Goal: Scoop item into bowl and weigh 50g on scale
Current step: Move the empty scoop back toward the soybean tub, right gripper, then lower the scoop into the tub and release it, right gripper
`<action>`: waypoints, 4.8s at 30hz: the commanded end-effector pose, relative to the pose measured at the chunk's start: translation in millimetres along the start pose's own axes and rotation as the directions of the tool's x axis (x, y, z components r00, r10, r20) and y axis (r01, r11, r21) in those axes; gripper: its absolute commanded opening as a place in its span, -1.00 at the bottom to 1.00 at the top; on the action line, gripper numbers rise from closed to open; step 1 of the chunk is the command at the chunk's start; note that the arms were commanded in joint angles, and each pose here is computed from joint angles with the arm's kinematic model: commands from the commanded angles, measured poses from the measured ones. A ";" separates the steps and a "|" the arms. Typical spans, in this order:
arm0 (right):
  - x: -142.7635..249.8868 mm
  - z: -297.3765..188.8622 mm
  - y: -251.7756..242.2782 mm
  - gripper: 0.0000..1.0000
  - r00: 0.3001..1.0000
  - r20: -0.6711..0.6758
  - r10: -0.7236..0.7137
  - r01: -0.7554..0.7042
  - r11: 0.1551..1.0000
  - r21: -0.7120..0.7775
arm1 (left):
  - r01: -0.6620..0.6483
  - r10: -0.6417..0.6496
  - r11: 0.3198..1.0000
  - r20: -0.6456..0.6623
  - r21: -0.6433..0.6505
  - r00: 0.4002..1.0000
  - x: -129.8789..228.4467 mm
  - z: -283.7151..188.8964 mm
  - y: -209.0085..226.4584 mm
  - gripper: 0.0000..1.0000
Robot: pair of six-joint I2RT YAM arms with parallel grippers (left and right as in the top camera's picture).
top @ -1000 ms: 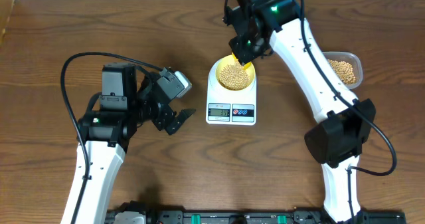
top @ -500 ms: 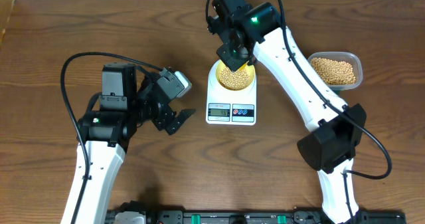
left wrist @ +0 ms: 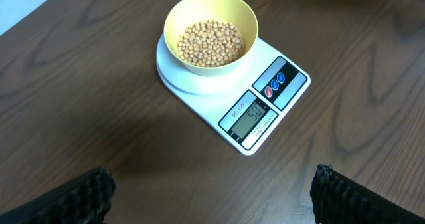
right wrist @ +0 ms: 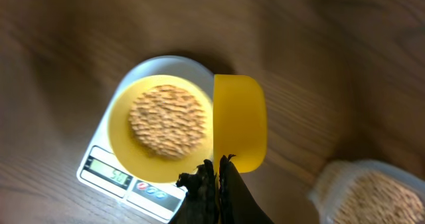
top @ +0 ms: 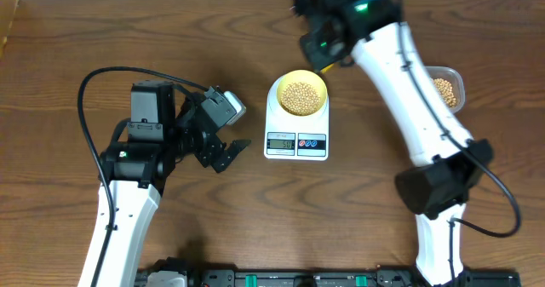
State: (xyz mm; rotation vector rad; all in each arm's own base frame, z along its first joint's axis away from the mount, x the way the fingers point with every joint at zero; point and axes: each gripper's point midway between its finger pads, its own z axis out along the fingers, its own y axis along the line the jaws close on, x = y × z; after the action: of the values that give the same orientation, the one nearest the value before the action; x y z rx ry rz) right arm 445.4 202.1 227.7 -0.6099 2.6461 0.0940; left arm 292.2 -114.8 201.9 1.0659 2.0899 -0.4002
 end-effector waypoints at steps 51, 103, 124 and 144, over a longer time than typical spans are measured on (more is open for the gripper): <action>138.0 -3.8 -213.2 -0.97 0.696 -0.205 0.689 -0.708 0.609 -0.358 | -0.010 0.010 1.000 0.012 -0.007 1.000 -5.3 -2.9 3.4 0.93; 129.5 -20.7 -235.6 -0.98 0.708 -0.110 0.698 -0.699 0.669 -0.253 | -0.010 0.010 1.000 0.012 -0.007 1.000 -5.3 -2.9 3.4 0.93; 151.9 30.9 -238.2 -0.71 0.631 -0.155 0.760 -0.769 0.587 -0.252 | -0.010 0.010 1.000 0.012 -0.007 1.000 -5.3 -2.9 3.4 0.93; 182.3 30.1 -232.0 0.30 0.589 -0.251 0.768 -0.807 0.575 -0.133 | -0.010 0.010 1.000 0.012 -0.007 1.000 -5.3 -2.9 3.4 0.93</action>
State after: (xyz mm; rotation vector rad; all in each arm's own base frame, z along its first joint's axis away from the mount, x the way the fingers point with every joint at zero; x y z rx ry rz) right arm 412.8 -73.3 126.0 0.6082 2.8719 0.6829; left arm 292.1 -114.8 201.8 1.0663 2.0900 -0.4002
